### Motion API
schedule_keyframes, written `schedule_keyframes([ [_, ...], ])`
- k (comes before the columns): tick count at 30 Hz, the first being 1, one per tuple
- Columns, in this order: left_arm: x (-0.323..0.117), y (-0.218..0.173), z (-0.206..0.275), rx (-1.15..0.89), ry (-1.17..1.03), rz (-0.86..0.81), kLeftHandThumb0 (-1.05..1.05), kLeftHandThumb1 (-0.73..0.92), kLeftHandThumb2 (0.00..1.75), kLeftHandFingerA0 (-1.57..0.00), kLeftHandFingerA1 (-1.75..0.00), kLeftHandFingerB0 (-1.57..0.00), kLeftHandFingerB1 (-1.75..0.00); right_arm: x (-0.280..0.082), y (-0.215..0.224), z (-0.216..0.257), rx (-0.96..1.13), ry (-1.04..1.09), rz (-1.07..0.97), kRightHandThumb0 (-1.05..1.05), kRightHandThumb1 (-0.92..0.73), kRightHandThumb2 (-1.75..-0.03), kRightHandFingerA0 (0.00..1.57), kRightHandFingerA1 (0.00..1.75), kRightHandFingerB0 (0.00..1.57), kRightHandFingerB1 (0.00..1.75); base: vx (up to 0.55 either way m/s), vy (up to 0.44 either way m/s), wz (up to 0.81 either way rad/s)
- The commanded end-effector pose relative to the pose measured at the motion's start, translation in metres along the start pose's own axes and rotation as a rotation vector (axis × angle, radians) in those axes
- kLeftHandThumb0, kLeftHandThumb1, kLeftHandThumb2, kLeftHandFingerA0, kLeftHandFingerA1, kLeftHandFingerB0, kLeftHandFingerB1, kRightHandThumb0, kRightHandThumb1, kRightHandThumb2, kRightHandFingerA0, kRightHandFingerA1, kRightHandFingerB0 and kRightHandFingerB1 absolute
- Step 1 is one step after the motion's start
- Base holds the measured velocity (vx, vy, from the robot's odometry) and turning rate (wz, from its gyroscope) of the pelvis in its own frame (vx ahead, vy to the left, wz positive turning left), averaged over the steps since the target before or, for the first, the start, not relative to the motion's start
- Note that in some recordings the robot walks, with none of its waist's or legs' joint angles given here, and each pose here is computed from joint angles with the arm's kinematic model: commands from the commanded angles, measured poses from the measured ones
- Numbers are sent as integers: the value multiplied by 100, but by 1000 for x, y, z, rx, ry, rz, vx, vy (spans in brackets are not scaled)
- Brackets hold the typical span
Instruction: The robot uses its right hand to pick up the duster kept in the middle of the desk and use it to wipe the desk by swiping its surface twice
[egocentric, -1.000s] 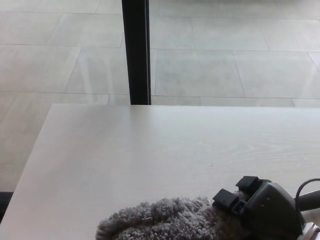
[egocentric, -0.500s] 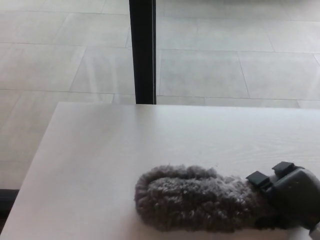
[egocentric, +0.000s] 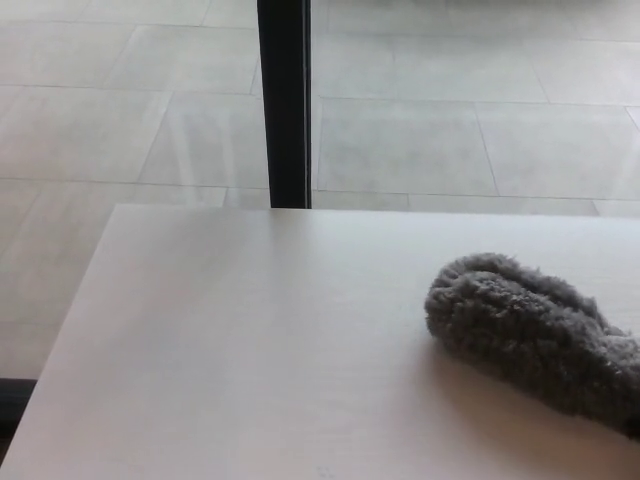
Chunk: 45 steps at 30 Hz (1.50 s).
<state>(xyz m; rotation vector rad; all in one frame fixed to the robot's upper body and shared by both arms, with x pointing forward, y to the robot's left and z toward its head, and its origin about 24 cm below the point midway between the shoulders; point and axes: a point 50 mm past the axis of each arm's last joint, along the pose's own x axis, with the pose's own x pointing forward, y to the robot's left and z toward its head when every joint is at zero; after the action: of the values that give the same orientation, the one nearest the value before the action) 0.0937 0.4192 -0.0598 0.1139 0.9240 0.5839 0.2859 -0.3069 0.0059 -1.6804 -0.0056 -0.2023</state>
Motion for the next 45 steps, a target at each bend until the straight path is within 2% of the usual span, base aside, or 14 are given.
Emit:
schedule_keyframes([
  [1,-3,13,6,19,-30,7,-49,52,56,-81,-62,-76,-51,-47,27,-57,-112,362,283,-37,-62,-70,93,175,77,152,0,0,0],
  [5,-4,13,3,29,-21,17,-49,52,56,-83,-63,-79,-51,-54,29,-66,-133,448,342,-40,-67,-70,92,175,73,130,0,0,0],
  [6,-4,13,2,12,-17,20,-47,52,56,-80,-61,-77,-51,-58,30,-69,-94,494,332,-43,-48,-96,119,135,78,98,0,0,0],
  [8,-4,13,0,-51,-18,2,-42,52,56,-75,-60,-74,-54,-63,31,-73,-77,534,346,-44,-49,-97,119,135,78,99,0,0,0],
  [9,-4,13,0,-28,-15,2,-45,52,56,-75,-58,-74,-52,-66,32,-76,-60,583,348,-45,-66,-65,88,175,70,112,0,0,0],
  [10,-4,13,0,-42,-14,5,-45,50,56,-79,-63,-76,-53,-68,31,-77,-52,584,320,-50,-46,-93,116,137,73,99,0,0,0],
  [11,-4,13,0,-44,-10,10,-45,50,56,-80,-63,-77,-53,-68,31,-78,-46,591,317,-47,-68,-60,86,175,71,100,0,0,0],
  [16,-4,13,-2,-80,-3,15,-43,49,55,-80,-65,-76,-53,-51,24,-74,5,629,314,-45,-68,-65,79,168,69,82,0,0,0],
  [18,-4,13,-1,-68,-5,6,-44,51,56,-80,-66,-74,-53,-44,21,-70,19,615,306,-45,-67,-61,87,175,77,105,0,0,0],
  [26,-4,13,-2,-91,-9,2,-43,50,55,-77,-65,-76,-54,0,8,-30,11,512,282,-43,-64,-59,85,170,73,100,0,0,0],
  [29,-4,13,-1,-76,-12,-1,-43,52,56,-74,-61,-74,-52,19,5,2,76,436,275,-40,-56,-60,83,161,74,63,0,0,0],
  [43,-3,11,3,-30,-23,-11,-45,52,56,-77,-59,-70,-50,35,-3,163,102,1,239,-35,-69,-68,86,175,74,111,0,0,0],
  [44,-3,11,4,-30,-23,-10,-45,52,56,-78,-59,-72,-49,29,-1,179,84,-74,231,-42,-52,-97,116,134,78,101,0,0,0],
  [45,-3,11,4,-28,-21,-4,-45,52,56,-78,-59,-72,-49,25,0,187,52,-127,227,-42,-52,-97,116,134,78,101,0,0,0],
])
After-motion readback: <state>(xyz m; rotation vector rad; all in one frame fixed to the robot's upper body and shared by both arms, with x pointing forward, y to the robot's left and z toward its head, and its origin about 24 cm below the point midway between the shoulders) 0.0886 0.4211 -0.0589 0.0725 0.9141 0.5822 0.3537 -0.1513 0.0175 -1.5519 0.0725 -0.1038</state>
